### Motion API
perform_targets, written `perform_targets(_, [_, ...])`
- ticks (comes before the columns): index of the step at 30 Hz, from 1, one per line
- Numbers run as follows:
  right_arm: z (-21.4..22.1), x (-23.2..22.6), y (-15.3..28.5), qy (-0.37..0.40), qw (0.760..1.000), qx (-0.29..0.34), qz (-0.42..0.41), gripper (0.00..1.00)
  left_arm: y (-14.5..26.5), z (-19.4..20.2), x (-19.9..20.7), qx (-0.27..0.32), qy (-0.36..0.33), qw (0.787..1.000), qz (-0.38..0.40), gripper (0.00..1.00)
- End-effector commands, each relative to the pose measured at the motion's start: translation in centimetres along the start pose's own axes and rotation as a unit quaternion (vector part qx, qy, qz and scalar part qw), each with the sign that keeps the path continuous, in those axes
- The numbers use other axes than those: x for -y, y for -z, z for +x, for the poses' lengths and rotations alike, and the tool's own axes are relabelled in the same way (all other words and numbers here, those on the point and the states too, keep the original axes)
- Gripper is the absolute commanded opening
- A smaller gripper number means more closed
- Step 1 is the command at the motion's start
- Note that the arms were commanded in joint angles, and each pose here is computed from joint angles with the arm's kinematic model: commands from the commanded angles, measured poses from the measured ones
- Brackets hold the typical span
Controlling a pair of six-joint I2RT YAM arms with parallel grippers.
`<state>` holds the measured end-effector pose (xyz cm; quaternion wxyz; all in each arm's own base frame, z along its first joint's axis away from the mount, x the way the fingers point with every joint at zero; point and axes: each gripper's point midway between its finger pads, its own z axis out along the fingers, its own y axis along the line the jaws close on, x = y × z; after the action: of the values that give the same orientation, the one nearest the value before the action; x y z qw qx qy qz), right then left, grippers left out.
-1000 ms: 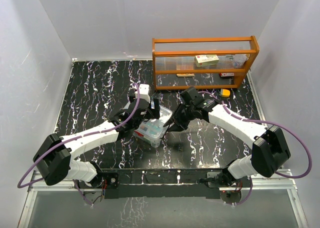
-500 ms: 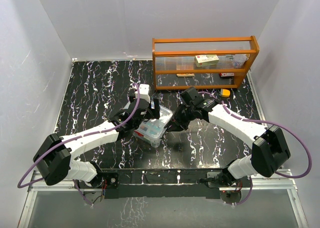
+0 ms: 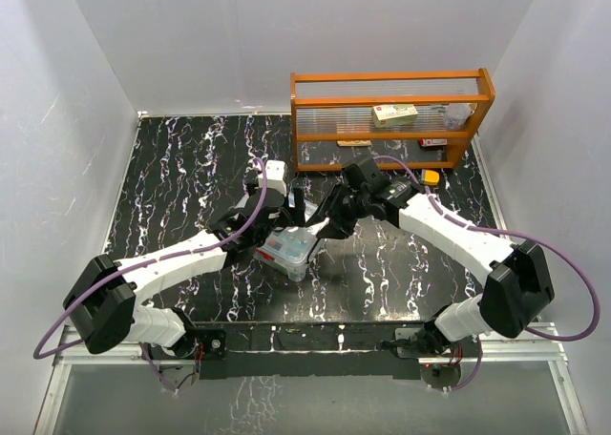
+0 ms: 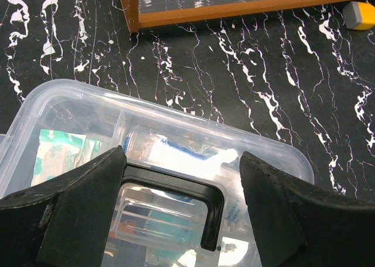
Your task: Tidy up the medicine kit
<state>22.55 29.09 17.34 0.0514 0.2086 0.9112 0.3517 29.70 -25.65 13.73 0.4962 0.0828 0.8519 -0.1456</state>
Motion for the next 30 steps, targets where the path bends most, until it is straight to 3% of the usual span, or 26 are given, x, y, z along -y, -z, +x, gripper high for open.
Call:
perform_targets(1, [-1.4, -2.1, 0.5, 0.042, 0.998, 0.036, -0.025, 0.42, 4.7, 17.0, -5.2, -0.303, -0.073, 0.949, -0.052, 0.77])
perform_targets(6, [-1.4, -1.8, 0.8, 0.06, 0.997, 0.038, -0.021, 0.43, 4.6, 16.7, -5.1, -0.302, -0.073, 0.949, -0.051, 0.77])
perform_targets(11, [-2.0, -3.4, 3.0, 0.138, 0.987, 0.073, -0.045, 0.46, 4.9, 15.4, -3.9, -0.298, -0.062, 0.952, -0.033, 0.77])
perform_targets(18, [-1.6, -1.2, 5.3, 0.183, 0.974, 0.12, -0.058, 0.64, 5.8, 9.4, -0.8, -0.246, -0.048, 0.968, 0.024, 0.8])
perform_targets(21, [-0.8, -0.1, 4.8, 0.191, 0.973, 0.106, -0.07, 0.71, 6.1, 7.8, -0.2, -0.242, -0.045, 0.969, 0.033, 0.82])
perform_targets(30, [1.1, 1.9, 1.3, 0.211, 0.971, 0.055, -0.096, 0.79, 5.8, 5.1, 0.6, -0.249, -0.002, 0.968, 0.042, 0.81])
